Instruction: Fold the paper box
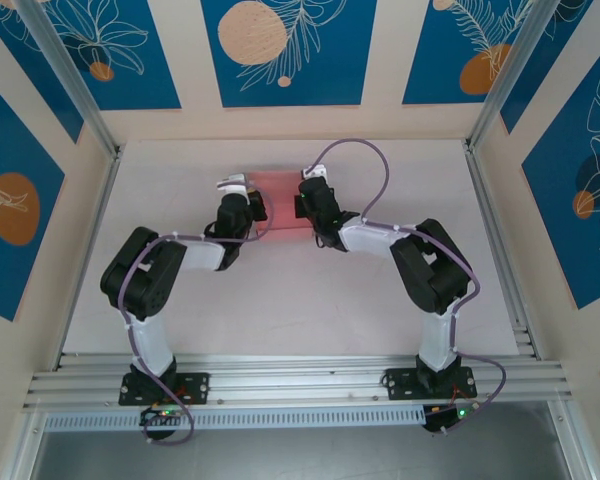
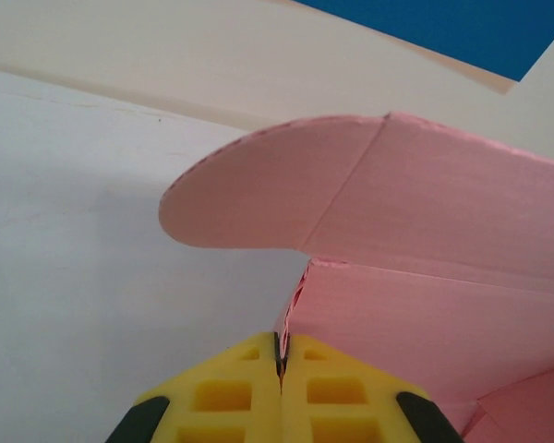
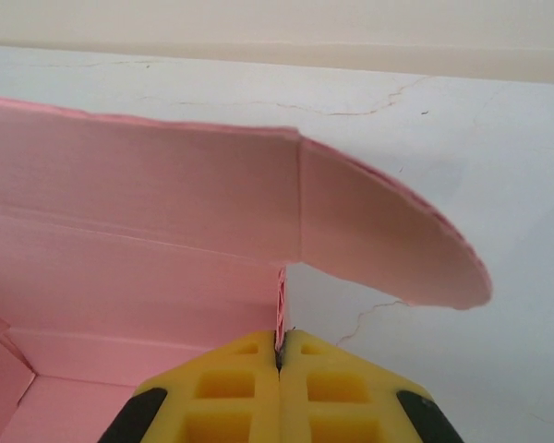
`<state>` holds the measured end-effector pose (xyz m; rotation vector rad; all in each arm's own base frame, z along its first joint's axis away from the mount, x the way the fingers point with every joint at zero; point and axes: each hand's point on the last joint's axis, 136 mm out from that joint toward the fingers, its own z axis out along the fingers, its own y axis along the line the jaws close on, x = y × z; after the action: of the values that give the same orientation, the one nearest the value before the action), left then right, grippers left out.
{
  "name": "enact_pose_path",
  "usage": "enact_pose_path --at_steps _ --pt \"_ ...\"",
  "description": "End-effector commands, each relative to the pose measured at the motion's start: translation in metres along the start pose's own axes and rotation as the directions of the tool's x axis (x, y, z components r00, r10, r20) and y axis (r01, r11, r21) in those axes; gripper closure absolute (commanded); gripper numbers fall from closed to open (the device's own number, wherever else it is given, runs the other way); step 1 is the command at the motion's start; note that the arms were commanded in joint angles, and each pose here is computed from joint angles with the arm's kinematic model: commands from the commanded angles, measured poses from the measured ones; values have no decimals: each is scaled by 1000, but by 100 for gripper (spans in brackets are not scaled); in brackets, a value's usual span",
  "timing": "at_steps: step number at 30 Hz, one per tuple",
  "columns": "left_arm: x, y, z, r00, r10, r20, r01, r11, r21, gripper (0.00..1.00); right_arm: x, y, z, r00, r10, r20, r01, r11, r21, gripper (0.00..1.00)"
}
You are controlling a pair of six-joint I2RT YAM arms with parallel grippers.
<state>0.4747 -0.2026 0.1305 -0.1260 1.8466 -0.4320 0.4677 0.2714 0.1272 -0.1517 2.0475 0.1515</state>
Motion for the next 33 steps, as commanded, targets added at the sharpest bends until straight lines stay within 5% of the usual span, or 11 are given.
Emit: enact_pose_path --at_steps 1,14,26,33 --pt "21 -28 -8 999 -9 -53 15 995 100 100 -14 32 -16 996 28 80 -20 994 -108 98" --pt "32 -23 -20 997 -11 -81 20 994 109 95 16 36 -26 997 -6 80 14 995 -96 98" --pt "40 -15 -50 988 -75 -135 90 989 113 53 50 31 -39 996 -20 90 25 998 -62 98" --pt "51 5 -79 975 -106 -197 117 992 43 11 65 28 -41 997 -29 72 32 999 -36 98"
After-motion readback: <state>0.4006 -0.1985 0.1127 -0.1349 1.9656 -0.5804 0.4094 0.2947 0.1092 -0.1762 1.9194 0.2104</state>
